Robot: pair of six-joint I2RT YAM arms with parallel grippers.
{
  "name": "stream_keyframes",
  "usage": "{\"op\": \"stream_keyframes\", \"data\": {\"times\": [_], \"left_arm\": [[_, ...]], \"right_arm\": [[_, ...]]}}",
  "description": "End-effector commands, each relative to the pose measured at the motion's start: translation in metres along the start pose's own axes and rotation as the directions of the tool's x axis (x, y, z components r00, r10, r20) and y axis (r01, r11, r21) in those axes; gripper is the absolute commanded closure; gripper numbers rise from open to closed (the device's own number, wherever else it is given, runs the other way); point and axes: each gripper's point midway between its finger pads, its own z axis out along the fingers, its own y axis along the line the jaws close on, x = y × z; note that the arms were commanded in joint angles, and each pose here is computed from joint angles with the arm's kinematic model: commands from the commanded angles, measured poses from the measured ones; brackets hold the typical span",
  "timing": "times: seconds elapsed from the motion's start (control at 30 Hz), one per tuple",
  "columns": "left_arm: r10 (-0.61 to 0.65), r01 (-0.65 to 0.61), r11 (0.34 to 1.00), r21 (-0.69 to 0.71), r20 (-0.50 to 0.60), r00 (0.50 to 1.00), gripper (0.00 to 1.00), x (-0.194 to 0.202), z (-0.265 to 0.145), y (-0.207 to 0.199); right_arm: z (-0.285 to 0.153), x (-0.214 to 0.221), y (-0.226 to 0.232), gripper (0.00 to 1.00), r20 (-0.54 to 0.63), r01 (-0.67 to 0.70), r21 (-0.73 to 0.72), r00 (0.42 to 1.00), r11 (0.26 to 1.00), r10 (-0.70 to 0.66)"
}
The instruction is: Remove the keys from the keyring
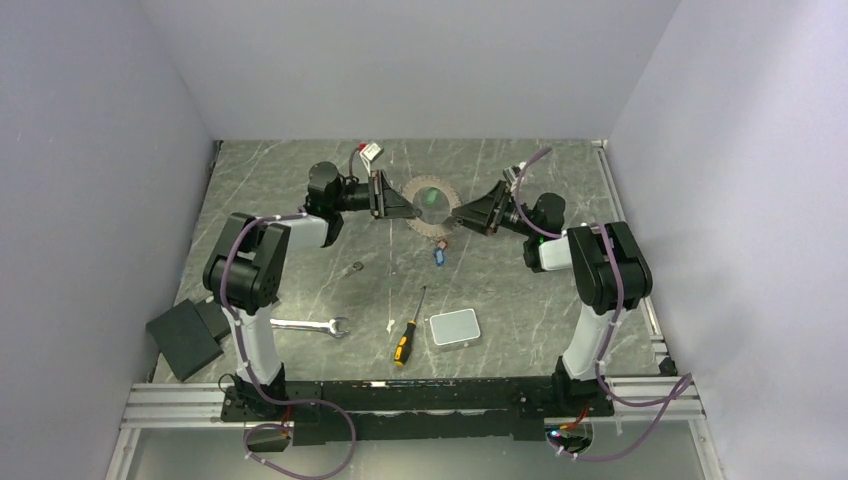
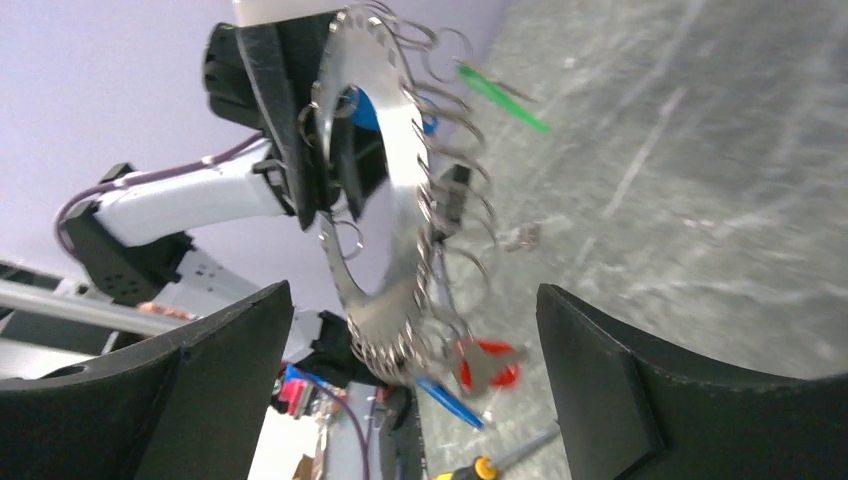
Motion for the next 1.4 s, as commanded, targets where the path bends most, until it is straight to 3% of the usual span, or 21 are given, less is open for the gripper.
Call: {"op": "stream_keyframes", "data": {"times": [0.0,0.17,0.23,0.33,0.37,0.43,0.47,0.6,0.63,0.67,0.7,0.73,0.8,0.83,0.93,1.03,1.07,1.1,1.17,1.37], "left_arm": [[0.151,-0.149,0.984,0.094,-0.018,0.988,1.00,-0.001,0.009,-0.053],[0.166,-0.161,0.981,0.107,-0.035,0.986,1.00,0.004,0.012,-0.060],[0.163,-0.157,0.982,0.102,-0.049,0.985,1.00,0.007,0.010,-0.059],[0.175,-0.170,0.983,0.071,-0.072,0.982,0.99,0.012,0.003,-0.054],[0.179,-0.174,0.983,0.057,-0.083,0.980,0.90,0.013,-0.001,-0.052],[0.192,-0.190,0.981,0.025,-0.114,0.975,0.64,0.017,-0.010,-0.049],[0.219,-0.221,0.975,0.000,-0.124,0.968,0.56,0.016,-0.016,-0.047],[0.273,-0.304,0.945,-0.123,-0.220,0.936,0.36,0.022,-0.044,-0.042],[0.323,-0.363,0.922,-0.138,-0.244,0.914,0.32,0.020,-0.052,-0.045],[0.344,-0.393,0.906,-0.158,-0.269,0.900,0.29,0.021,-0.060,-0.047],[0.367,-0.424,0.888,-0.176,-0.285,0.886,0.27,0.018,-0.070,-0.051],[0.386,-0.450,0.873,-0.188,-0.296,0.874,0.24,0.016,-0.079,-0.055],[0.419,-0.489,0.843,-0.223,-0.298,0.858,0.19,0.008,-0.099,-0.063],[0.433,-0.506,0.828,-0.243,-0.297,0.851,0.14,0.003,-0.110,-0.067],[0.503,-0.587,0.765,-0.265,-0.323,0.802,0.12,0.003,-0.127,-0.072],[0.549,-0.630,0.731,-0.262,-0.323,0.771,0.11,0.013,-0.133,-0.075],[0.560,-0.638,0.726,-0.257,-0.318,0.765,0.11,0.017,-0.133,-0.076],[0.571,-0.647,0.722,-0.245,-0.316,0.758,0.07,0.021,-0.133,-0.076],[0.589,-0.657,0.728,-0.198,-0.310,0.746,0.01,0.030,-0.131,-0.079],[0.639,-0.688,0.721,-0.084,-0.303,0.707,0.08,0.047,-0.115,-0.086]], "right_arm": [[0.011,-0.013,0.052,0.09,0.050,0.104,-0.188,0.994,0.977,-0.096],[0.011,-0.016,0.057,0.38,0.064,0.077,-0.211,0.996,0.974,-0.065],[0.007,-0.018,0.062,0.57,0.074,0.097,-0.222,0.994,0.970,-0.082],[-0.001,-0.026,0.067,0.94,0.084,0.141,-0.214,0.988,0.967,-0.126],[-0.003,-0.027,0.070,1.00,0.075,0.167,-0.213,0.985,0.963,-0.155],[-0.007,-0.028,0.075,1.00,0.050,0.208,-0.208,0.978,0.956,-0.202],[-0.008,-0.026,0.078,1.00,0.023,0.237,-0.212,0.971,0.948,-0.238],[-0.011,-0.018,0.082,1.00,-0.095,0.395,-0.189,0.904,0.899,-0.417],[-0.014,-0.012,0.076,1.00,-0.158,0.380,-0.135,0.904,0.915,-0.398],[-0.015,-0.013,0.074,1.00,-0.194,0.460,-0.101,0.860,0.882,-0.471],[-0.017,-0.009,0.064,1.00,-0.259,0.643,-0.096,0.721,0.760,-0.643],[-0.020,-0.004,0.060,1.00,-0.344,0.749,-0.095,0.594,0.656,-0.727],[-0.027,0.014,0.060,1.00,-0.501,0.870,-0.165,0.332,0.464,-0.800],[-0.031,0.024,0.061,1.00,-0.543,0.894,-0.208,0.231,0.396,-0.807],[-0.045,0.050,0.066,1.00,-0.605,0.910,-0.351,-0.040,0.222,-0.795],[-0.063,0.086,0.049,1.00,-0.672,0.851,-0.517,-0.339,0.090,-0.658],[-0.068,0.080,0.040,1.00,-0.697,0.852,-0.523,-0.422,0.008,-0.579],[-0.073,0.082,0.034,1.00,-0.705,0.841,-0.540,-0.477,-0.039,-0.526],[-0.065,0.076,0.037,1.00,-0.691,0.842,-0.519,-0.514,-0.147,-0.507],[-0.043,0.070,0.070,1.00,-0.660,0.869,-0.445,-0.482,-0.217,-0.577]]}}
